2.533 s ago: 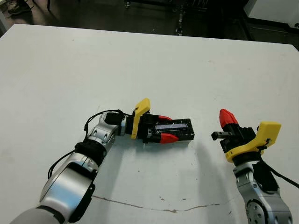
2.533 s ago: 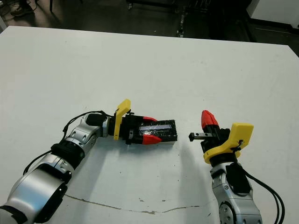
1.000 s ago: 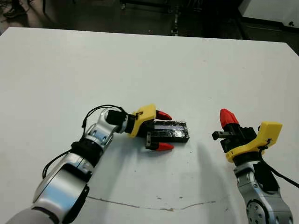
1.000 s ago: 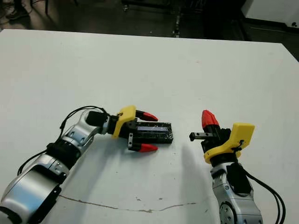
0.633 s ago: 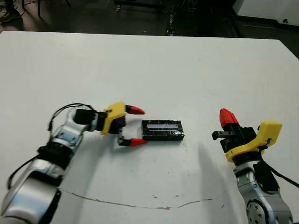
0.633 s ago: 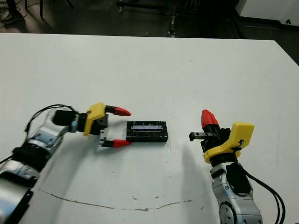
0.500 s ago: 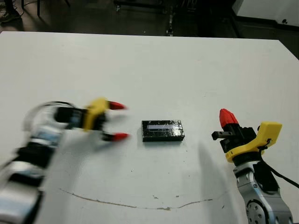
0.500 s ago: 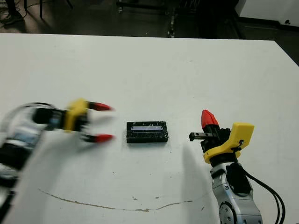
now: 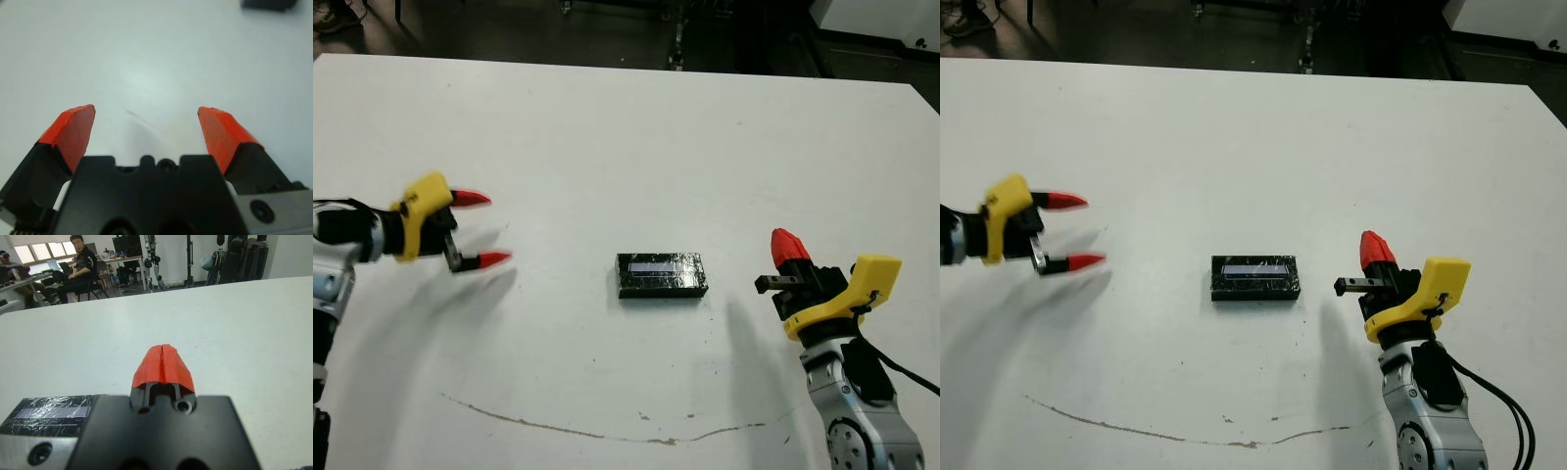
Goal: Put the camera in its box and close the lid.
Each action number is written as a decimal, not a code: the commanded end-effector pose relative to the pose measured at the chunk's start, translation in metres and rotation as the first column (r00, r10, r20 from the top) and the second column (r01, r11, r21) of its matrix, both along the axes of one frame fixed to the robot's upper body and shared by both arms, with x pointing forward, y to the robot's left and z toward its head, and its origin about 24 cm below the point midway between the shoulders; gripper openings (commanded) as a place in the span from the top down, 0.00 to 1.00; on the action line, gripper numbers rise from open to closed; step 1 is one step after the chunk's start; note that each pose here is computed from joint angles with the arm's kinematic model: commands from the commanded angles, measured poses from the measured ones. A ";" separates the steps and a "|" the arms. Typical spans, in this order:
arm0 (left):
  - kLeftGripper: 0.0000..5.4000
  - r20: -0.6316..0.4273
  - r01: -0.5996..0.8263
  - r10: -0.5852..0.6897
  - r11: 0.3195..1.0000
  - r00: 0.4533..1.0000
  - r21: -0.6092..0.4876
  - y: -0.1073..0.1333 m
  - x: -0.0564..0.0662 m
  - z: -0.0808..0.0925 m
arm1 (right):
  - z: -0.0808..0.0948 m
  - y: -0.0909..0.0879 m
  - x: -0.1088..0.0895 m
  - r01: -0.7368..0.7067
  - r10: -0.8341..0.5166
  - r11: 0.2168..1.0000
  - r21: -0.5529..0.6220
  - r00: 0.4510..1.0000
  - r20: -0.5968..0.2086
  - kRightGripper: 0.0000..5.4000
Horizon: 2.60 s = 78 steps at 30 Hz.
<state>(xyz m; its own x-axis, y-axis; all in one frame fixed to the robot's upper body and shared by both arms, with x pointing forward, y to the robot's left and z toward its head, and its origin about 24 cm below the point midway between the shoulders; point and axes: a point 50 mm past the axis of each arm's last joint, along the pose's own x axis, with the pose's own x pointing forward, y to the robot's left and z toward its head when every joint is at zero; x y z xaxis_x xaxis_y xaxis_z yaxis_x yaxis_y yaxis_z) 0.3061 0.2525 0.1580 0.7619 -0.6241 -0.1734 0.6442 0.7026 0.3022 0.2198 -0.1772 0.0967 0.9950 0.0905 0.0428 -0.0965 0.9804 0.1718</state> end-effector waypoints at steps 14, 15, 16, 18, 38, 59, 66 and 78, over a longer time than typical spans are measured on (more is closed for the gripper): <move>0.41 0.034 0.114 -0.111 0.882 0.993 -0.458 -0.162 -0.038 -0.019 | -0.001 -0.002 0.001 0.010 -0.010 1.000 -0.008 1.000 -0.009 1.00; 0.44 0.015 0.114 -0.120 0.885 0.993 -0.451 -0.169 -0.039 -0.023 | -0.001 -0.002 0.001 0.011 -0.011 1.000 -0.008 1.000 -0.011 1.00; 0.46 0.001 0.114 -0.126 0.889 0.992 -0.445 -0.173 -0.040 -0.027 | -0.001 -0.002 0.001 0.012 -0.012 1.000 -0.007 1.000 -0.012 1.00; 0.51 -0.025 0.120 -0.145 0.895 0.989 -0.430 -0.182 -0.041 -0.034 | -0.001 -0.002 0.001 0.012 -0.012 1.000 -0.005 1.000 -0.012 1.00; 1.00 -0.372 0.057 -0.112 0.986 0.921 -0.156 -0.205 -0.039 -0.105 | 0.000 -0.001 0.001 0.014 -0.014 1.000 -0.002 1.000 -0.009 1.00; 1.00 -0.318 0.065 -0.144 0.967 0.937 -0.247 -0.187 -0.050 -0.060 | -0.002 -0.001 0.000 0.007 -0.007 1.000 -0.003 1.000 -0.015 1.00; 1.00 -0.150 0.023 -0.090 0.918 0.985 -0.396 -0.161 -0.053 -0.020 | -0.001 0.000 0.000 0.017 -0.017 1.000 -0.007 1.000 -0.023 1.00; 1.00 0.147 -0.156 0.271 0.836 0.951 -0.526 -0.119 -0.043 0.000 | 0.001 0.000 0.002 0.022 -0.022 1.000 0.013 1.000 0.005 1.00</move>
<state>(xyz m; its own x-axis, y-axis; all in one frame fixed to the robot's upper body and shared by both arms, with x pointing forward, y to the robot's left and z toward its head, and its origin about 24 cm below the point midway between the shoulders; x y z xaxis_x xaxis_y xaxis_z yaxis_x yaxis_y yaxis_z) 0.2625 0.1258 0.1665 0.8409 -0.4537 0.2951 0.4823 0.8755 -0.0283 0.2214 -0.1745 0.0977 0.9951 0.0875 0.0458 -0.0944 0.9793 0.1792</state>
